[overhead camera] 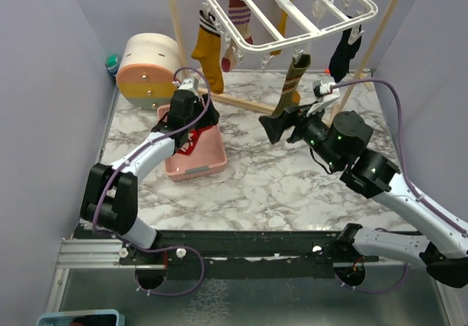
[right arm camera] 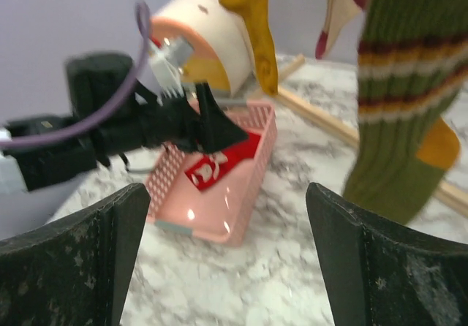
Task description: Remove the socks clipped to the hanger
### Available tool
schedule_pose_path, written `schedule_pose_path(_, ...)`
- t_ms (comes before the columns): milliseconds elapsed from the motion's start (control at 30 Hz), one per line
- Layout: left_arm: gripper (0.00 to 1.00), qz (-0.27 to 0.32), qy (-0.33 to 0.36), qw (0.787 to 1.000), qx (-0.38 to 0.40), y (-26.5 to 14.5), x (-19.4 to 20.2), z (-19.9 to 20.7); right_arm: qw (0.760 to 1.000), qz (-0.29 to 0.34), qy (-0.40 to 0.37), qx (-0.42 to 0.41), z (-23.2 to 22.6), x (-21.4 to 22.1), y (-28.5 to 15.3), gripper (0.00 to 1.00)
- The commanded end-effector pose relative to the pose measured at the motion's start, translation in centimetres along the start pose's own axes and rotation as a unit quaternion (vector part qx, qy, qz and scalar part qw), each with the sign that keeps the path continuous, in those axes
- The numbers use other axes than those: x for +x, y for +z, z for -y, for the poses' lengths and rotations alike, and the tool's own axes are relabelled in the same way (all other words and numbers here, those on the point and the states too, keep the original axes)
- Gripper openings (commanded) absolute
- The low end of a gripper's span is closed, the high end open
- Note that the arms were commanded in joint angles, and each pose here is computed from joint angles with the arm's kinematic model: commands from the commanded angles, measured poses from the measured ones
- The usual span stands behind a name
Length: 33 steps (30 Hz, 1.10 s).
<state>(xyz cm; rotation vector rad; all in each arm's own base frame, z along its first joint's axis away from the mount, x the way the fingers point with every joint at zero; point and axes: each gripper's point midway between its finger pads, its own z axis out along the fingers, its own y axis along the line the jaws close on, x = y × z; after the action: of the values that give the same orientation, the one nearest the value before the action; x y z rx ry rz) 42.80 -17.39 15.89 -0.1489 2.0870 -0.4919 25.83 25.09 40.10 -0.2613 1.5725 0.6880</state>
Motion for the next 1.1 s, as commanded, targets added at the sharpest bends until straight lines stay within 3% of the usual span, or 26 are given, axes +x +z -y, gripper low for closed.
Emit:
schedule_pose_path(0,0.69,0.017,0.068,0.99,0.119,-3.9,-2.0,5.1,0.995,-0.085,-0.012,0.044,2.4,3.2,-3.7,0.95)
schedule_pose_path(200,0.69,0.037,0.187,0.972,0.139,-6.9,0.5,6.6,0.989,-0.11,-0.007,0.102,5.7,4.3,-8.9,0.95)
schedule_pose_path(433,0.7,0.103,0.244,0.942,0.207,-9.0,3.3,8.8,0.979,-0.152,-0.005,0.135,7.4,6.0,-11.8,0.95)
schedule_pose_path(633,0.7,0.124,0.274,0.92,0.252,-7.2,3.9,10.4,0.981,-0.153,0.019,0.12,6.6,6.6,-11.6,0.95)
schedule_pose_path(867,0.72,0.193,0.294,0.868,0.351,-5.5,3.5,14.8,0.983,-0.156,0.018,0.093,5.4,6.5,-10.6,0.95)
schedule_pose_path(1067,0.74,0.222,0.318,0.839,0.381,-2.8,2.8,17.6,0.984,-0.154,0.016,0.09,5.5,6.8,-10.7,0.96)
